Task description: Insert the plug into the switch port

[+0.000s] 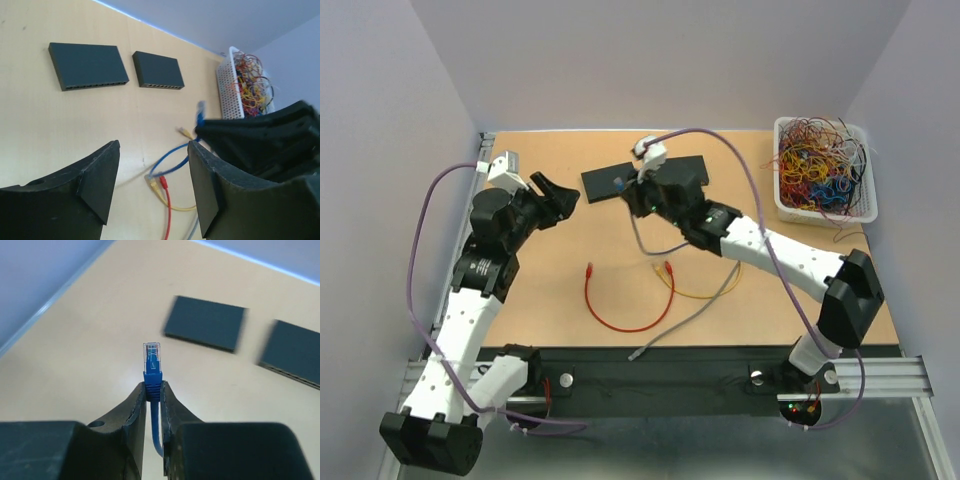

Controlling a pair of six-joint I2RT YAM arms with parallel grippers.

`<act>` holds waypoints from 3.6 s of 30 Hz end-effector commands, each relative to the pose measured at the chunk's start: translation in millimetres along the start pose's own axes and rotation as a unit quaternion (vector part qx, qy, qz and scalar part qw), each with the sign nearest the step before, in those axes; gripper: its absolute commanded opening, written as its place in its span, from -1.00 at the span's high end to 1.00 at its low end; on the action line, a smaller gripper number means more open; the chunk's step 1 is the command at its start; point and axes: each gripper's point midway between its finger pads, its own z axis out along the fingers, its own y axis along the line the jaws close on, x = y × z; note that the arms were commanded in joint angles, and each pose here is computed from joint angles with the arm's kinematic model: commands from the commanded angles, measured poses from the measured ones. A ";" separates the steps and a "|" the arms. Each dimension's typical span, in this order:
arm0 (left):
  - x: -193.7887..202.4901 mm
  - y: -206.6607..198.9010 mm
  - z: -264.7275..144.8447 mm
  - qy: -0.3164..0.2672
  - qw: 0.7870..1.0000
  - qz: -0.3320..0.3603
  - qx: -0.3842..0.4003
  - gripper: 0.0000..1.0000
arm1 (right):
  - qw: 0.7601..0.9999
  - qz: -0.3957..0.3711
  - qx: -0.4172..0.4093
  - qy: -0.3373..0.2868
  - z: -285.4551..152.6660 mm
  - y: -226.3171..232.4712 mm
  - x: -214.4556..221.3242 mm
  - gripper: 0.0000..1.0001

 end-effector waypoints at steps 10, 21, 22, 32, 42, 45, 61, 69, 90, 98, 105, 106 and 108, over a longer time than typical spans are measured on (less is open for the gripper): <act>-16.5 28.4 98.1 -0.016 0.999 0.008 -0.037 -0.35 | 0.992 0.057 0.104 0.040 25.8 -131.1 23.7 0.99; -22.8 97.2 251.3 0.012 0.997 -0.003 -0.070 -0.33 | 0.984 0.088 0.121 0.097 117.1 -194.7 85.4 0.99; -25.7 108.8 260.9 0.012 0.997 -0.007 -0.072 -0.33 | 0.984 0.093 0.111 0.103 123.0 -195.0 91.0 0.99; -8.9 162.3 356.7 0.056 0.998 0.004 -0.036 -0.29 | 0.980 0.082 0.130 0.130 163.8 -224.2 136.1 0.99; 55.9 179.7 365.9 0.131 0.991 -0.033 -0.007 -0.24 | 0.979 0.098 0.112 0.143 186.9 -224.6 158.2 0.99; 67.8 171.8 353.5 0.138 0.990 -0.033 0.002 -0.23 | 0.978 0.109 0.097 0.148 186.4 -217.8 160.8 0.99; 144.3 137.9 245.2 0.182 0.982 -0.055 -0.003 -0.18 | 0.969 0.080 0.062 0.226 118.2 -130.0 204.9 0.99; 171.6 145.9 206.3 0.185 0.979 -0.062 -0.055 -0.18 | 0.951 0.052 0.192 0.238 73.9 -180.3 222.7 0.99; 186.8 164.8 157.6 0.171 0.970 -0.106 -0.135 -0.13 | 0.956 0.040 0.084 0.279 12.8 -84.5 247.6 0.99; 187.3 161.8 153.8 0.173 0.973 -0.087 -0.128 -0.12 | 0.959 0.045 0.074 0.271 28.9 -79.2 241.2 0.99; 183.6 152.5 158.3 0.172 0.979 -0.049 -0.101 -0.12 | 0.961 0.044 0.066 0.265 35.9 -75.8 235.6 0.99; 181.2 150.6 160.0 0.169 0.980 -0.040 -0.097 -0.12 | 0.961 0.044 0.066 0.265 36.2 -75.1 236.2 0.99; 181.1 146.8 161.4 0.168 0.981 -0.030 -0.093 -0.12 | 0.960 0.039 0.066 0.270 36.0 -73.8 240.5 0.99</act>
